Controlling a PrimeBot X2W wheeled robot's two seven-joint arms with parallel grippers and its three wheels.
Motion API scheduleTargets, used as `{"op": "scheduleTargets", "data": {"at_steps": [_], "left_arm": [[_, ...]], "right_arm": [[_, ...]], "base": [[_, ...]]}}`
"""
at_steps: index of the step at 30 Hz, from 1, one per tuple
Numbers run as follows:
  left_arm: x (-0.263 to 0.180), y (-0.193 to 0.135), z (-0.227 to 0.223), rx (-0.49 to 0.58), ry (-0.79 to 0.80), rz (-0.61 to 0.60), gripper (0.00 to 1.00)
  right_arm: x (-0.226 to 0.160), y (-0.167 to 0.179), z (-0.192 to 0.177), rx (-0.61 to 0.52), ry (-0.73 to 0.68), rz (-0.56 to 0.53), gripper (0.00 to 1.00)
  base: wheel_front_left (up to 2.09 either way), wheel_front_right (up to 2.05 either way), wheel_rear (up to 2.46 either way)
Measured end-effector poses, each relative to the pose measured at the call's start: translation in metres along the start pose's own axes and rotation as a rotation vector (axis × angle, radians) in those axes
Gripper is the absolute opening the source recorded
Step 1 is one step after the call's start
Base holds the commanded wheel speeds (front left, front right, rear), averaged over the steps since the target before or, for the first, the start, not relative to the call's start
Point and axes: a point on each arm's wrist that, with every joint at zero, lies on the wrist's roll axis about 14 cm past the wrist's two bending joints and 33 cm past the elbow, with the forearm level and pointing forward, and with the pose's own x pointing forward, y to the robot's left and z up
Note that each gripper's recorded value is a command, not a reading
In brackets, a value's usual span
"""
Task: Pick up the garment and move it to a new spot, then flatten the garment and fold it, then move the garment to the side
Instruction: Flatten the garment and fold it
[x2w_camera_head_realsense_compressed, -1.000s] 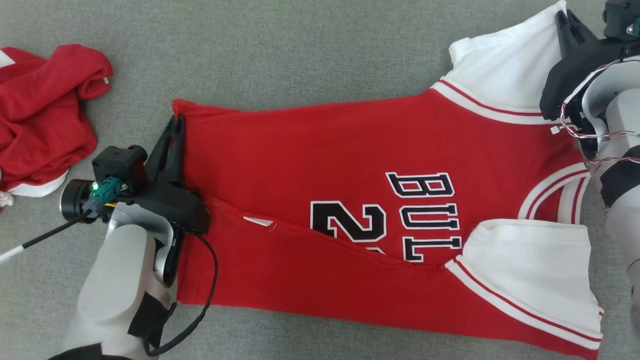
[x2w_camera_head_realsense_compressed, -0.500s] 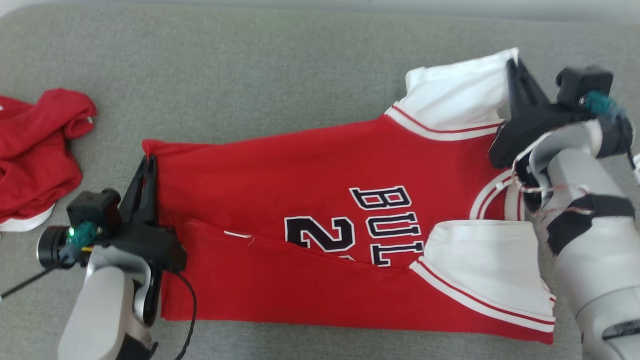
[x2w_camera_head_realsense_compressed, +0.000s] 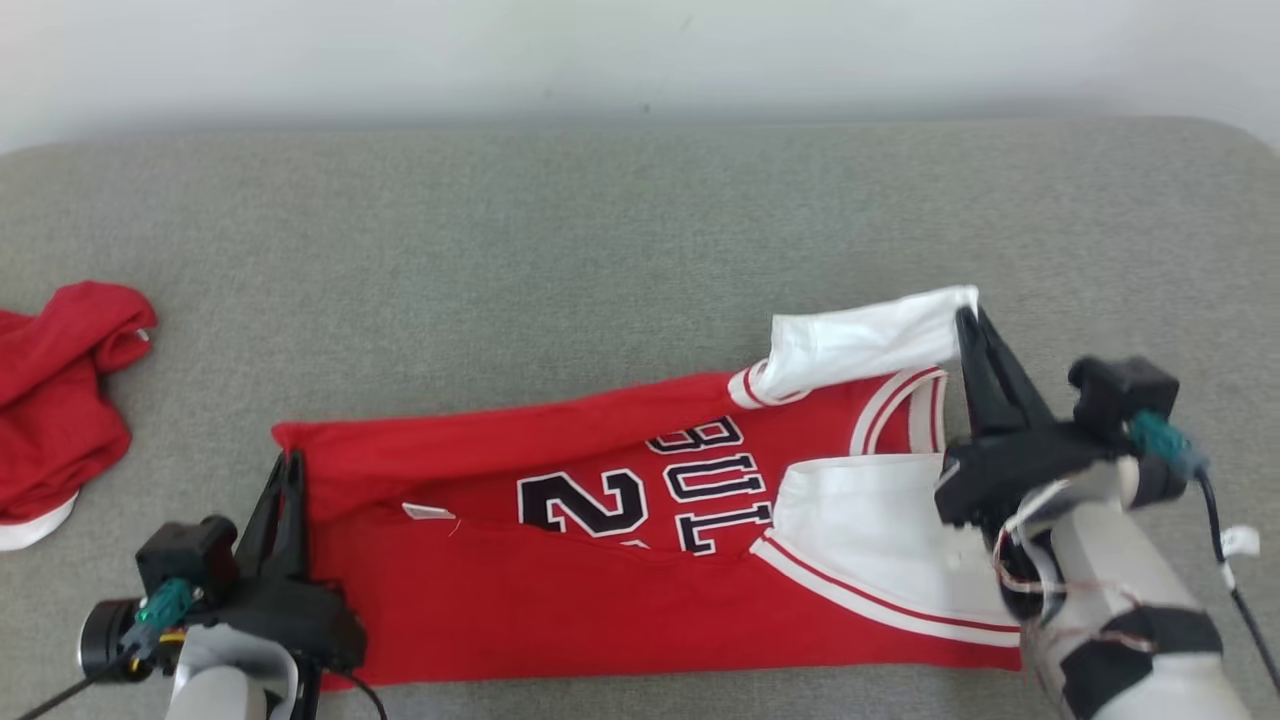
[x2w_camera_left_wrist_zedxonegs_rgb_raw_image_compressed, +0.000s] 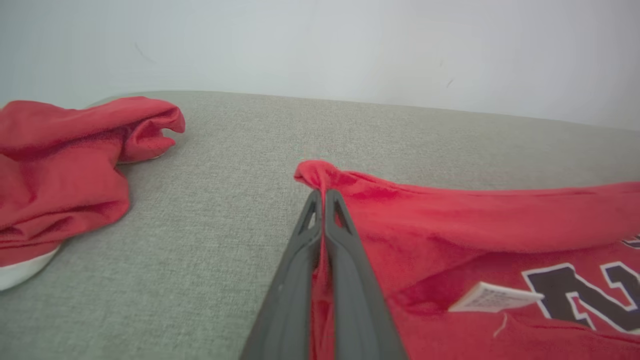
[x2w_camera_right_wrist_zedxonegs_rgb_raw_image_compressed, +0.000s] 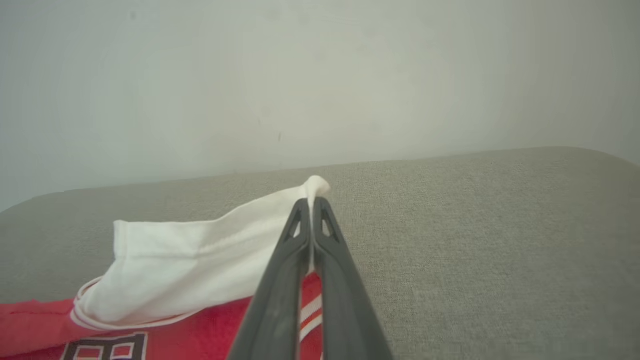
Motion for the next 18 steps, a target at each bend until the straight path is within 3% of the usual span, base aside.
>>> {"op": "scheduleTargets", "data": {"at_steps": [12,18], "left_arm": [[-0.028,-0.006,-0.015,-0.022,0.030,0.011,0.00],[-0.038,-0.008,-0.018,-0.022,0.035,0.012,0.00]], "right_arm": [[-0.078,-0.012,-0.020,0.153,-0.025,-0.125,0.00],[-0.091,-0.009,-0.019,0.169,-0.040,-0.137,0.00]], "base": [[0.00,0.00,0.00],[0.00,0.00,0.00]]}}
